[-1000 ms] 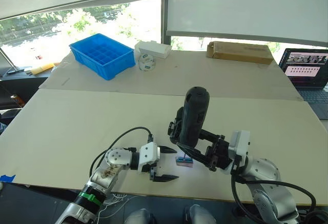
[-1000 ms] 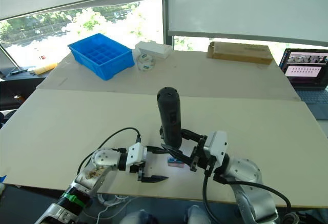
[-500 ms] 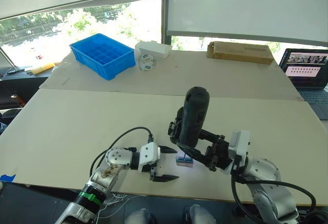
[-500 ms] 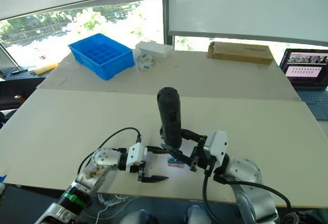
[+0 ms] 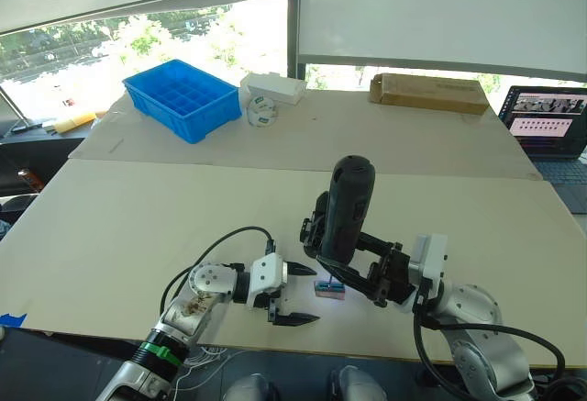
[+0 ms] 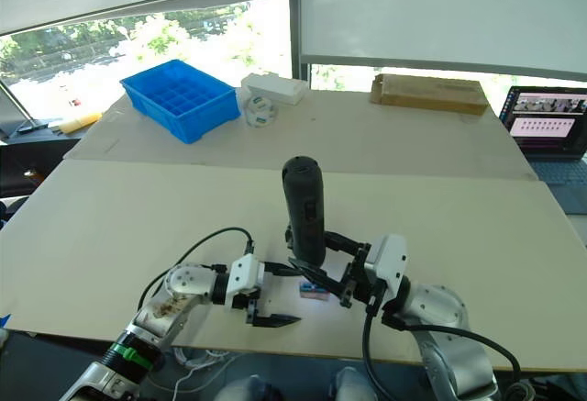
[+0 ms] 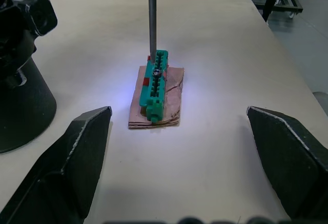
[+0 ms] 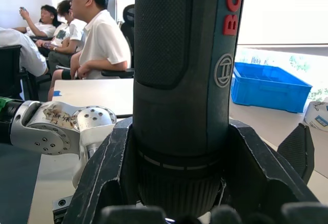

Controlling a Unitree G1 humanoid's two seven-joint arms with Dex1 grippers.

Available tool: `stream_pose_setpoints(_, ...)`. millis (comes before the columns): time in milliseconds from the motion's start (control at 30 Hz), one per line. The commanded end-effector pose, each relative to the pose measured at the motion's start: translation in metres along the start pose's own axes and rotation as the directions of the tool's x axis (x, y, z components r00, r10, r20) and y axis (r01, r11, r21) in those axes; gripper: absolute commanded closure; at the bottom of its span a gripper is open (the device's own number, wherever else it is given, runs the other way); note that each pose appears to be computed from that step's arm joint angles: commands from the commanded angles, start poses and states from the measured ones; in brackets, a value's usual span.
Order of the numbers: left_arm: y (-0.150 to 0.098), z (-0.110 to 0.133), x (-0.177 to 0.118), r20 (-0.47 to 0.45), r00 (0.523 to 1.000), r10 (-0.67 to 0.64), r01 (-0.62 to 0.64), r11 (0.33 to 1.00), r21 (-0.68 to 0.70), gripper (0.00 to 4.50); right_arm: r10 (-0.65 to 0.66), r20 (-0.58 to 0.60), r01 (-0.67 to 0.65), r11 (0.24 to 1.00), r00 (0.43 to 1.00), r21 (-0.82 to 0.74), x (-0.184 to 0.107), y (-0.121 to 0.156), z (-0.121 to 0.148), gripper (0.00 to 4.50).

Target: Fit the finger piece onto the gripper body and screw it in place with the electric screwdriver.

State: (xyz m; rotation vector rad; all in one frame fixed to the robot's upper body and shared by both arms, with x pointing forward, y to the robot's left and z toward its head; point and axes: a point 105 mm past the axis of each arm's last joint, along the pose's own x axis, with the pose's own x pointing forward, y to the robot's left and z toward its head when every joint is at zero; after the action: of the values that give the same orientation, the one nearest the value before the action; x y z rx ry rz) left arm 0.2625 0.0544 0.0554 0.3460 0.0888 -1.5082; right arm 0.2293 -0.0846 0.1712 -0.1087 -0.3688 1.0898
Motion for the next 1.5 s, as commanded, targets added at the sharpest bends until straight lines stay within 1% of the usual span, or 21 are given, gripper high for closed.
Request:
stream_pose_setpoints(33,-0.0100,-0.0213,-0.0009,-0.067,0.998,-0.016,0.011,0.997,-0.078,0.04,0.006,0.056,-0.004,0.999,0.998,-0.043,0.0026,0.0007,0.0129,2.58)
stream_pose_setpoints(500,-0.0104,-0.0192,-0.0006,-0.067,0.998,-0.011,0.005,0.996,-0.084,0.04,0.008,0.044,-0.006,0.999,0.999,-0.034,-0.0004,0.0015,0.0095,2.58)
stream_pose_setpoints(1500,-0.0125,-0.0231,0.0005,-0.075,0.997,-0.008,0.001,0.996,-0.092,0.04,0.021,0.042,-0.020,1.000,0.999,-0.022,-0.0023,0.0050,0.0068,2.58)
